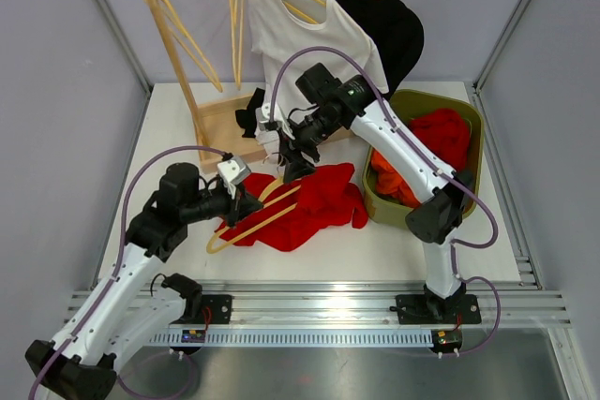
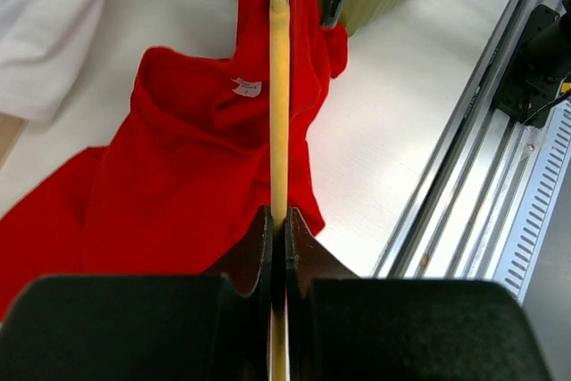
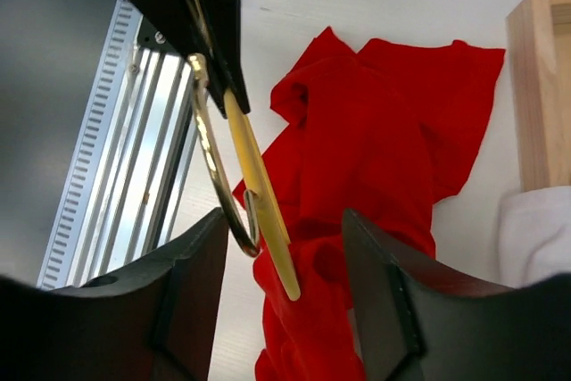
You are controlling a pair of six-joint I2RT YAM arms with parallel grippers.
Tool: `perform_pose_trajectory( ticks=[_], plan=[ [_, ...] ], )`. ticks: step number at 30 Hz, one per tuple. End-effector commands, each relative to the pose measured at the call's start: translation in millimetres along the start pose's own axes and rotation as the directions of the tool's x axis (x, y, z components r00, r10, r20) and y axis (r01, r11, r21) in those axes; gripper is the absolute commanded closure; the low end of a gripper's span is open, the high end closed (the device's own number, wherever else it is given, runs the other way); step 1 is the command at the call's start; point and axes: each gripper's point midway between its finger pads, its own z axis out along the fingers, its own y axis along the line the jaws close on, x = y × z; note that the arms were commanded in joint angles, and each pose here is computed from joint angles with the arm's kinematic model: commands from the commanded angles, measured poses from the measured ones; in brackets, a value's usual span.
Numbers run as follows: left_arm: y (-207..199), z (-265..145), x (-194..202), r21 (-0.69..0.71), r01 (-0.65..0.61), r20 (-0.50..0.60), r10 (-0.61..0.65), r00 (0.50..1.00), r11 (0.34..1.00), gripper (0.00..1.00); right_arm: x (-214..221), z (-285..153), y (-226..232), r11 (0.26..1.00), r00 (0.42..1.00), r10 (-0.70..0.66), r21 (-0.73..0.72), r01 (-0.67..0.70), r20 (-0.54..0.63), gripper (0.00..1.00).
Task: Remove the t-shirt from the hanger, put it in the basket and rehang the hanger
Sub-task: Remove the tshirt from the hanger
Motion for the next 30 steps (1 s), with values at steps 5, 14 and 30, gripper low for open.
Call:
perform_pose_trajectory(
  ticks=[5, 14, 30],
  plan=[
    [3.4, -27.6, -34.4, -0.126, 0.062, 0.136, -0.045, 0.99, 0.99, 1.0, -56.2, -42.9, -17.8, 0.964, 0.99, 0.029, 0.258, -0.064, 0.139, 0.29],
    [20.6, -38.7, -42.2, -0.169, 0.442, 0.354, -0.365, 0.861, 0.881, 1.0, -58.7, -82.6, -3.4, 0.885, 0.953, 0.11, 0.409, -0.223, 0.281, 0.23],
    [21.5, -27.3, -69.3, 0.143, 0.666, 0.555, -0.617, 0.558, 0.732, 1.0, -3.4, -39.9, -65.3, 0.613, 0.832, 0.334, 0.568, -0.549, 0.444, 0.24]
  ],
)
